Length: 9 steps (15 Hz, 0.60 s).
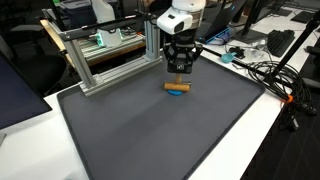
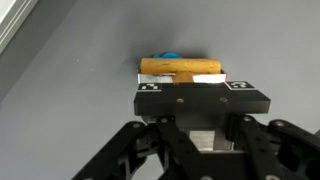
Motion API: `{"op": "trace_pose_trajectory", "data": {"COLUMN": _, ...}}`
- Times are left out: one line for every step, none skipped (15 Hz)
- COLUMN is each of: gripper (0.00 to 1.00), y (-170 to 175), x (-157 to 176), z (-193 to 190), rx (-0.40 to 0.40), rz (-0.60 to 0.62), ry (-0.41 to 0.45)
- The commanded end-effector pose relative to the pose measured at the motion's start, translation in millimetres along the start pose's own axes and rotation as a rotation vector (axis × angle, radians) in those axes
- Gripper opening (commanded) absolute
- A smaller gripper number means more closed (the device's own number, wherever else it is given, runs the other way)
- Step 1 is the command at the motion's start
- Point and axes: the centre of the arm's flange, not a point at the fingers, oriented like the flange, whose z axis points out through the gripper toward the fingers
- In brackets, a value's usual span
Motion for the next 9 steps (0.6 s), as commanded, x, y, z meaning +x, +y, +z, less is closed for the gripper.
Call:
{"op": "trace_pose_trajectory", "data": {"gripper": 0.22, "y": -5.7, "x": 6.1, "z": 51.0, "rx": -0.027, "rz": -0.013, "ry": -0.072}}
{"op": "trace_pose_trajectory", "data": {"gripper": 0.22, "y": -6.5, "x": 6.2, "z": 51.2, "rx": -0.029, "rz": -0.017, "ry": -0.075}}
{"op": "trace_pose_trajectory", "data": {"gripper": 0.22, "y": -7.2, "x": 6.5, "z": 51.4, "rx": -0.029, "rz": -0.021, "ry": -0.079}}
{"op": "trace_pose_trajectory", "data": {"gripper": 0.22, "y": -7.6, "x": 6.8, "z": 51.6, "rx": -0.03, "rz": -0.025, "ry": -0.082}}
{"op": "trace_pose_trajectory", "data": {"gripper": 0.22, "y": -8.1, "x": 7.2, "z": 51.9, "rx": -0.031, "rz": -0.028, "ry": -0.084}}
{"op": "trace_pose_trajectory", "data": {"gripper": 0.22, "y": -8.7, "x": 7.6, "z": 52.5, "rx": -0.033, "rz": -0.032, "ry": -0.088}}
{"op": "trace_pose_trajectory", "data": {"gripper": 0.22, "y": -9.0, "x": 7.7, "z": 52.9, "rx": -0.033, "rz": -0.036, "ry": -0.091}}
{"op": "trace_pose_trajectory", "data": {"gripper": 0.22, "y": -9.5, "x": 7.7, "z": 53.2, "rx": -0.033, "rz": -0.041, "ry": -0.096}}
{"op": "trace_pose_trajectory", "data": {"gripper": 0.22, "y": -9.7, "x": 7.8, "z": 53.6, "rx": -0.035, "rz": -0.043, "ry": -0.098}}
